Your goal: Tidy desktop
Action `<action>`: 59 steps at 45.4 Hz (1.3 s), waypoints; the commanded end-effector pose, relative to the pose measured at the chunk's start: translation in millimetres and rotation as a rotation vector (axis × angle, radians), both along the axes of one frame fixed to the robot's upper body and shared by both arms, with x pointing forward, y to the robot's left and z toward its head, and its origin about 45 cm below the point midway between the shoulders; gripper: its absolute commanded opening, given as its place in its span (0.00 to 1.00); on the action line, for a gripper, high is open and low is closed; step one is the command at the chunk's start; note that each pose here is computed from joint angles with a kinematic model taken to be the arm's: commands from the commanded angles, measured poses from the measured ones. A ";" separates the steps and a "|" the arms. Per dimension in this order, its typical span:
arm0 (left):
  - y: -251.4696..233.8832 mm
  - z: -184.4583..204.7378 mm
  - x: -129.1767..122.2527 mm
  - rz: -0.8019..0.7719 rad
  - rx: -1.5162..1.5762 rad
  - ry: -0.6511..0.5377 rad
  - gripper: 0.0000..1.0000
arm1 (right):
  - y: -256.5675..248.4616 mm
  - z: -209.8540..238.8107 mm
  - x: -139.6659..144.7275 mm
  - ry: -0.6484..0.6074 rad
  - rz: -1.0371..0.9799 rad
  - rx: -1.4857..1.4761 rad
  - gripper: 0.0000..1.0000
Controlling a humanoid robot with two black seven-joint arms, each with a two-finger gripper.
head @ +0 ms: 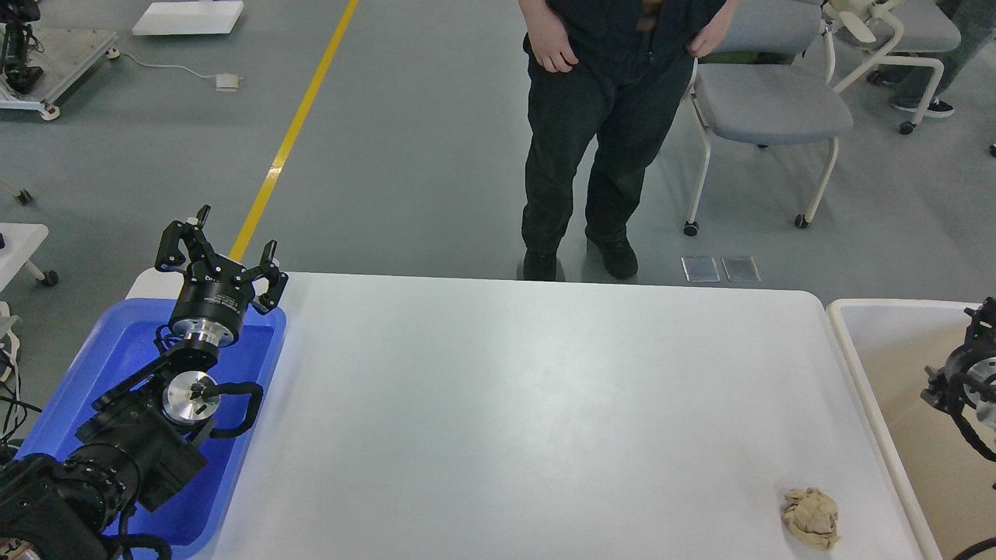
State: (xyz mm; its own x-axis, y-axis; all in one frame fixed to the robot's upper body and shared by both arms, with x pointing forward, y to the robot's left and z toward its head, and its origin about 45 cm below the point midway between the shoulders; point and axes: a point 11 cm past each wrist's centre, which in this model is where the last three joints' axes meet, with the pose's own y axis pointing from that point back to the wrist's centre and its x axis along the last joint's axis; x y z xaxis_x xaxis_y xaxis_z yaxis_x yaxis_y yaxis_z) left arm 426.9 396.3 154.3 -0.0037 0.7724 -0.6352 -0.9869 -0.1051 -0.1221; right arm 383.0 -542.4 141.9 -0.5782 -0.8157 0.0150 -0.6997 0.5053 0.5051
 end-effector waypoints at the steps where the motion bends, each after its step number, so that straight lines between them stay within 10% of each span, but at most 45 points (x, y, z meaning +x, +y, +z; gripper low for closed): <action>1: 0.1 -0.1 0.0 0.000 0.000 0.000 1.00 | 38.6 19.4 39.7 -0.101 0.062 0.077 1.00; 30: 0.2 -0.1 0.0 0.001 0.001 0.001 1.00 | 165.5 44.8 102.9 -0.485 0.210 0.651 1.00; 59: 0.3 0.0 -0.1 0.002 0.001 0.000 1.00 | 251.2 42.1 107.9 -0.553 0.465 0.802 1.00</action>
State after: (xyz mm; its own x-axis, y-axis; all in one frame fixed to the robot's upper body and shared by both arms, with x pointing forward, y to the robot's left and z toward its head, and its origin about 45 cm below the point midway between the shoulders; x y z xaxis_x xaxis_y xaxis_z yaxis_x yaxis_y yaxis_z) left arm 426.8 396.4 154.1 -0.0052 0.7728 -0.6347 -0.9870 -0.1061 -0.1211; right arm 492.1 -322.5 187.1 -0.0568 -0.6491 -0.7586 -0.9772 -0.1194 0.1753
